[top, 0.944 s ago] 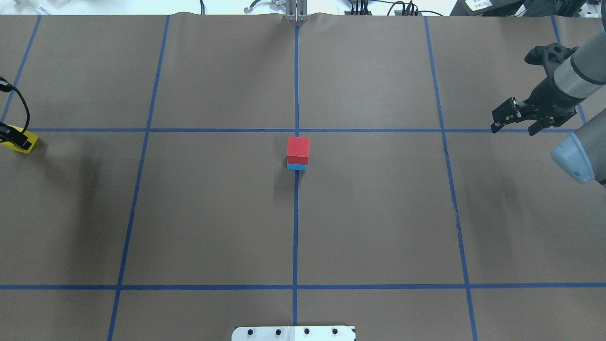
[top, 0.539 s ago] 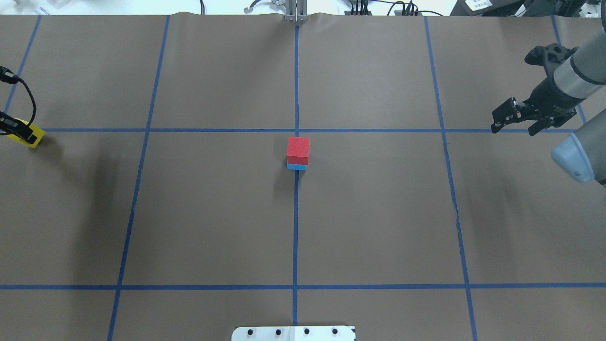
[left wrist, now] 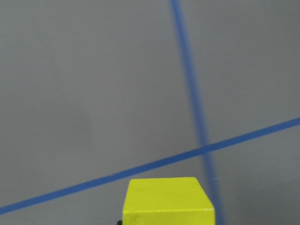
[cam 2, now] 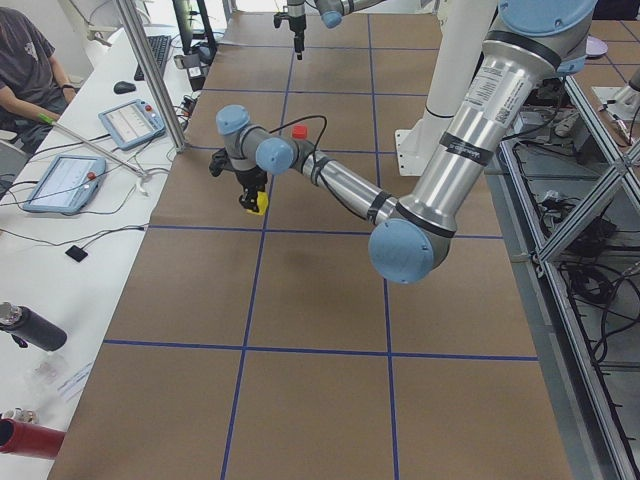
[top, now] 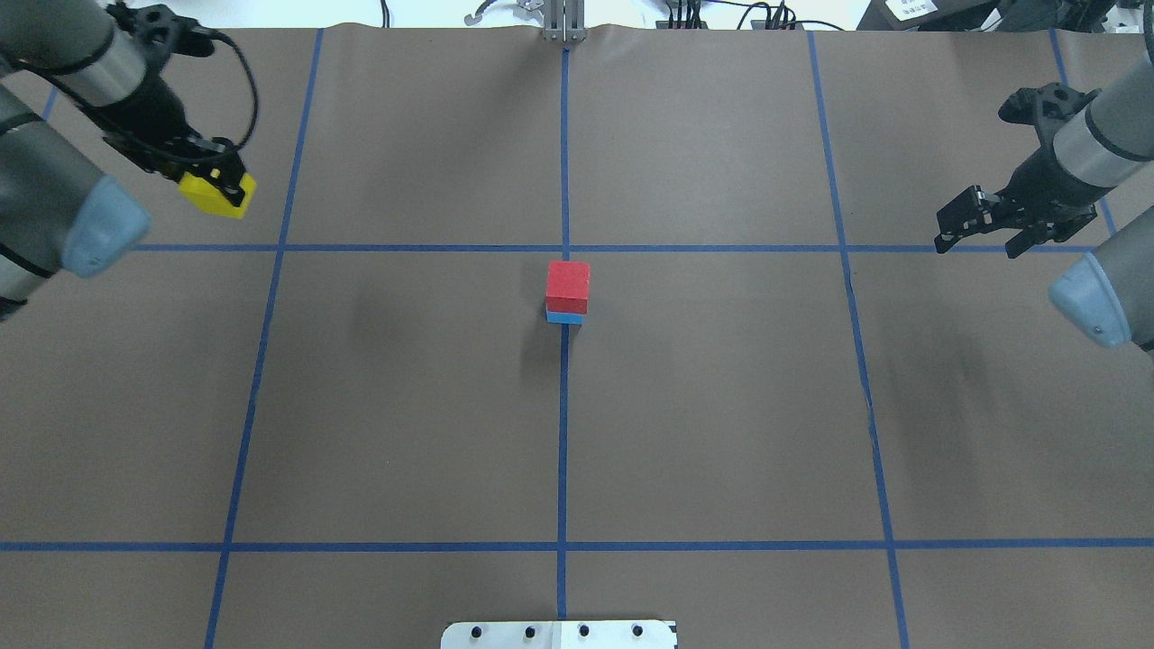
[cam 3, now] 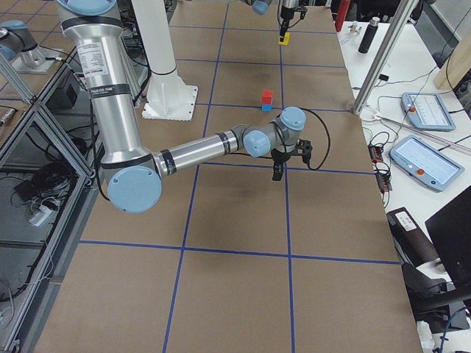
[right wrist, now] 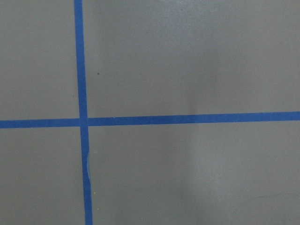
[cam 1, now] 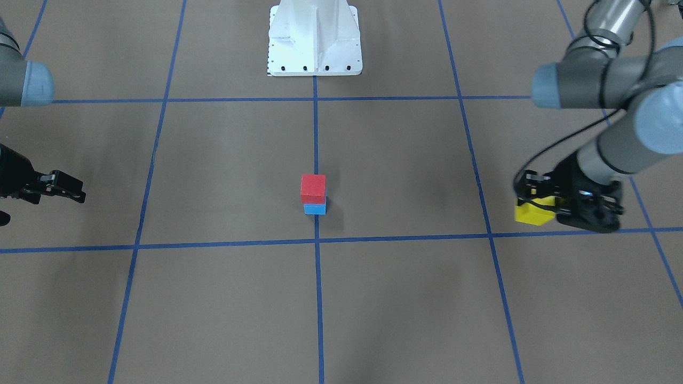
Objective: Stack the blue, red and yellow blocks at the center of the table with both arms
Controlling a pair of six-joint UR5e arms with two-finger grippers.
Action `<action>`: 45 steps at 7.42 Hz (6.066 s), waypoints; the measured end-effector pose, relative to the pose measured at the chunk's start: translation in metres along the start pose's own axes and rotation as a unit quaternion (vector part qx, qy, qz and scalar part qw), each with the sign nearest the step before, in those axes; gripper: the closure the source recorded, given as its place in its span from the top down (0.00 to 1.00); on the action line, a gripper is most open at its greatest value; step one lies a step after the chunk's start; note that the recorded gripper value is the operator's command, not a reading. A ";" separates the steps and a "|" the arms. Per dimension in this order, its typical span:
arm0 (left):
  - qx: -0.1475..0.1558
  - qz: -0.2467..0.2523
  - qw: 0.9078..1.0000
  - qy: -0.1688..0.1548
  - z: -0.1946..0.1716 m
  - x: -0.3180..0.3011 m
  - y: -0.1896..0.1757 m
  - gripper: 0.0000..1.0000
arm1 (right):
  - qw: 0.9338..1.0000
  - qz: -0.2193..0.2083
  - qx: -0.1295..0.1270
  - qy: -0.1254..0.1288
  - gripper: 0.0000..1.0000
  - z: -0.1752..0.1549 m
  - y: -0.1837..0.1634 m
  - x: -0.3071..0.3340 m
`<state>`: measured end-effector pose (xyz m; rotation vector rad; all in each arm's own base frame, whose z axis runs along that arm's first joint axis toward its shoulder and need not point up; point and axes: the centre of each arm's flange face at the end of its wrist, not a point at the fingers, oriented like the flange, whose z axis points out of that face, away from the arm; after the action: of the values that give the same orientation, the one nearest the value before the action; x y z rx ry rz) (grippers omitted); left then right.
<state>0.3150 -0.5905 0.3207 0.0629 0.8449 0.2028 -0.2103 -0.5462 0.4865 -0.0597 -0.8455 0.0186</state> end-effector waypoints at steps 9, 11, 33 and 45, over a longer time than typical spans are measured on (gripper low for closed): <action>-0.023 -0.088 0.995 -0.033 0.058 0.360 -0.008 0.00 | 1.000 -0.001 0.004 -0.002 1.00 -0.005 0.001 0.000; -0.023 -0.085 0.996 -0.032 0.058 0.361 -0.008 0.00 | 1.000 0.000 0.004 -0.002 1.00 -0.005 0.001 0.001; 0.015 -0.013 1.000 -0.013 -0.041 0.148 0.071 1.00 | 1.000 0.003 0.002 0.004 1.00 -0.002 -0.001 0.014; 0.038 -0.070 0.996 -0.034 -0.087 -0.412 0.205 1.00 | 0.998 -0.016 0.061 -0.001 1.00 -0.094 0.038 0.193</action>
<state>-0.0475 -0.4751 0.5936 0.0807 0.7866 0.0358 -0.0115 -0.5044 0.5662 0.0694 -0.8465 0.0407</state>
